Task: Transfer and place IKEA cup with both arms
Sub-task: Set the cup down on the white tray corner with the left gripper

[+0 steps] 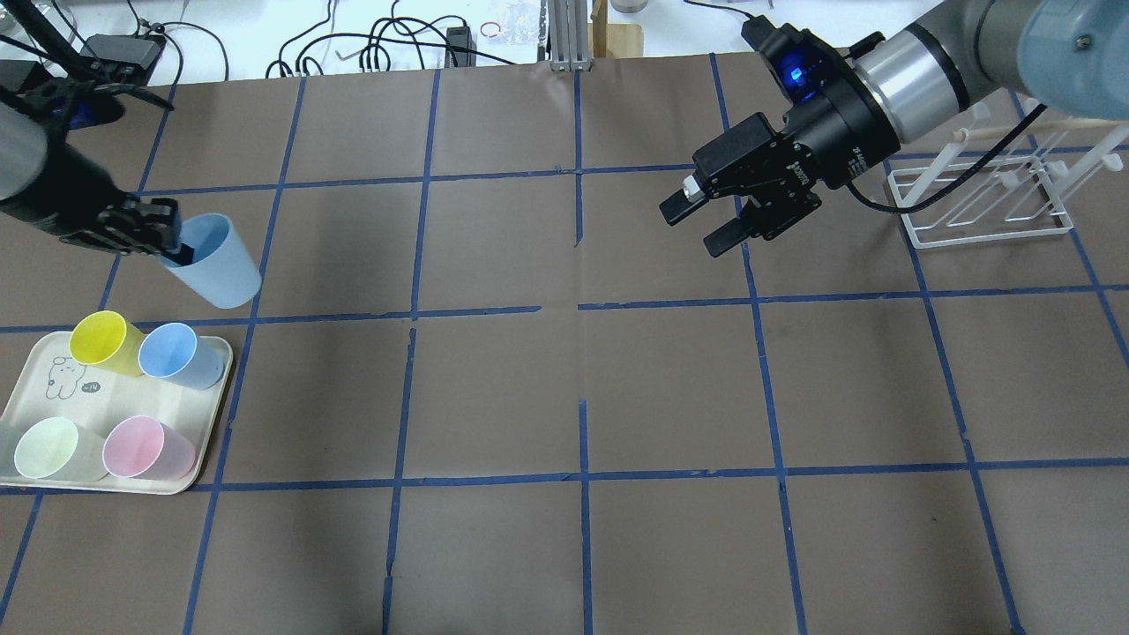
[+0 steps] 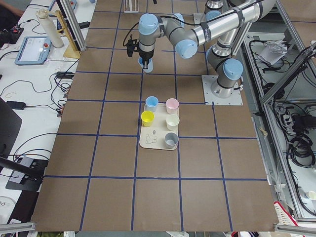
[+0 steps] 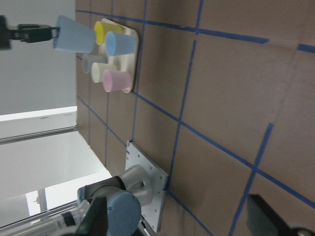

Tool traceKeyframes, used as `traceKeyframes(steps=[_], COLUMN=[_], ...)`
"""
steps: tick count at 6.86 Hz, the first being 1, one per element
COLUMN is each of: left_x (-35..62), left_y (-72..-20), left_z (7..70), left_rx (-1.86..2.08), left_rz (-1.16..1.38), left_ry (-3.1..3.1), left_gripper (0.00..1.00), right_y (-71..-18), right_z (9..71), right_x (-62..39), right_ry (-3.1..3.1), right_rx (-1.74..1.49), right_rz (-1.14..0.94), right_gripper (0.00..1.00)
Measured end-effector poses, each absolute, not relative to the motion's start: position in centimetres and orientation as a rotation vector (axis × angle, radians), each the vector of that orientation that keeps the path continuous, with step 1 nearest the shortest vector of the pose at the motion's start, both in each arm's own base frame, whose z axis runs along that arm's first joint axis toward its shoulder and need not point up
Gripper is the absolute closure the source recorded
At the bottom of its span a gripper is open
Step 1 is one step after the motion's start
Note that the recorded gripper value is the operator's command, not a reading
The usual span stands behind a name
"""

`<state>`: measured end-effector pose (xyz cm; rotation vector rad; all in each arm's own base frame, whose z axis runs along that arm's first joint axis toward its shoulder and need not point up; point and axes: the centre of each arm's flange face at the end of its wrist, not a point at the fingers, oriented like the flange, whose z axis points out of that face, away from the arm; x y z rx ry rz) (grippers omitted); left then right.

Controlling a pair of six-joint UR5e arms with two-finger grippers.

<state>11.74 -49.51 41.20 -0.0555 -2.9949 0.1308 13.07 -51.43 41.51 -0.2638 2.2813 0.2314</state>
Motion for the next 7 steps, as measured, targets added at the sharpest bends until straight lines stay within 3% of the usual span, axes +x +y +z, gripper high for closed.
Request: traceKeyframes(steps=[4,7], left_x=[32.3,40.1], left_y=[-44.6,-46.8], left_z=[37.3,32.1], left_rx=[-0.34,-0.482], left_rz=[0.178,0.253], left_ry=[-3.0,-3.012], left_gripper=[1.0,1.0], right_y=[-52.7,-53.8], right_z=[42.5,43.3], right_x=[11.1,10.3], right_ry=[2.714,2.811], right_rx=[-0.006,0.037], right_rz=[0.221,0.097], right_gripper=[0.0,0.0])
